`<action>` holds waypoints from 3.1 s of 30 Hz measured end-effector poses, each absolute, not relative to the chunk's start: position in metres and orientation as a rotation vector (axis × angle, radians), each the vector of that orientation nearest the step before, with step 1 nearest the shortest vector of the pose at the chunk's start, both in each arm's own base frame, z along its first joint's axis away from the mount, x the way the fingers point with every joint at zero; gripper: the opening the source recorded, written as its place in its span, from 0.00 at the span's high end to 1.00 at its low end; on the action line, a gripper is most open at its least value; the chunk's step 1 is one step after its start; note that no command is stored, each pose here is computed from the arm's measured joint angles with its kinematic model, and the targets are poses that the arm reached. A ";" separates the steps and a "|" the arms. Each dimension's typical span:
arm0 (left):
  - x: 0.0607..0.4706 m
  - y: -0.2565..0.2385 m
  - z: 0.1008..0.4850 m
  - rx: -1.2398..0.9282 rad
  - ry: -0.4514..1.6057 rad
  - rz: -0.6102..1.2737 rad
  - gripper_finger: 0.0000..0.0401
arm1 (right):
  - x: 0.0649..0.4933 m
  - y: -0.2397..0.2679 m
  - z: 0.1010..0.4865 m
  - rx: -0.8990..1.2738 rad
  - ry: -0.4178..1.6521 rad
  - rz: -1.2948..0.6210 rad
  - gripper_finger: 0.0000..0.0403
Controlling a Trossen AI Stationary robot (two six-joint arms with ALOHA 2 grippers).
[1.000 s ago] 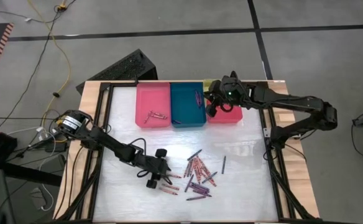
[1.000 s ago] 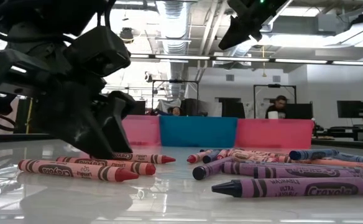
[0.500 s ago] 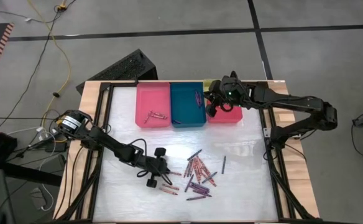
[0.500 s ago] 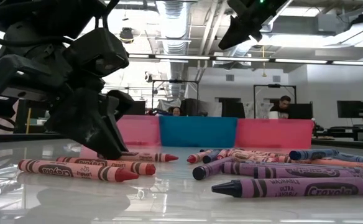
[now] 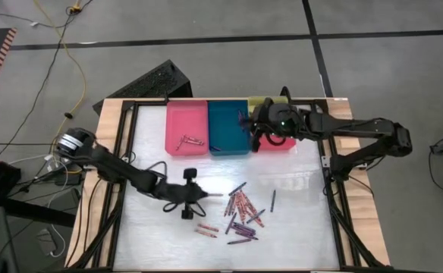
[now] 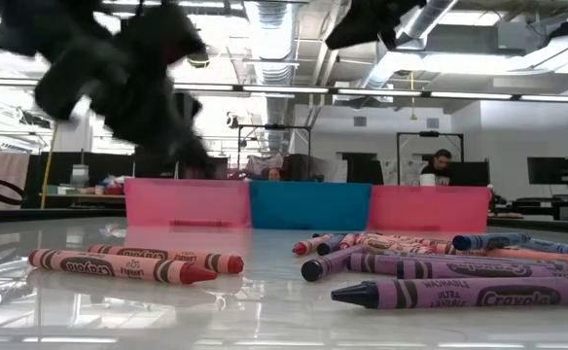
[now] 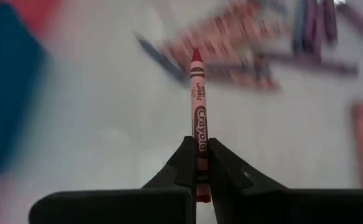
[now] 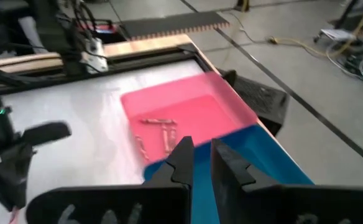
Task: Sort crayons
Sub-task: Put the red crayon into the red bin
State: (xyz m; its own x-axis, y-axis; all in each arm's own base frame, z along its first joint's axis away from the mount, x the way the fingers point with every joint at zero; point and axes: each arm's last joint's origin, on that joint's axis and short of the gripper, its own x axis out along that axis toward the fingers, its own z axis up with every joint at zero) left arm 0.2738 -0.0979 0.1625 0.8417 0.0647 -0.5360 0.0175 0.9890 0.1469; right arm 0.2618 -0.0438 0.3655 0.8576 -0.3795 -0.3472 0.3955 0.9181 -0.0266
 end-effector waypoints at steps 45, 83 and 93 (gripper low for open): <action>0.198 -0.070 0.239 0.079 -0.233 0.272 0.99 | 0.369 0.025 0.275 -0.049 -0.131 -0.030 0.40; 0.199 -0.070 0.237 0.089 -0.208 0.291 0.99 | 0.378 0.039 0.302 -0.082 -0.147 0.049 0.97; 0.199 -0.069 0.228 0.092 -0.115 0.397 0.79 | 0.371 0.030 0.303 -0.076 -0.047 -0.098 0.99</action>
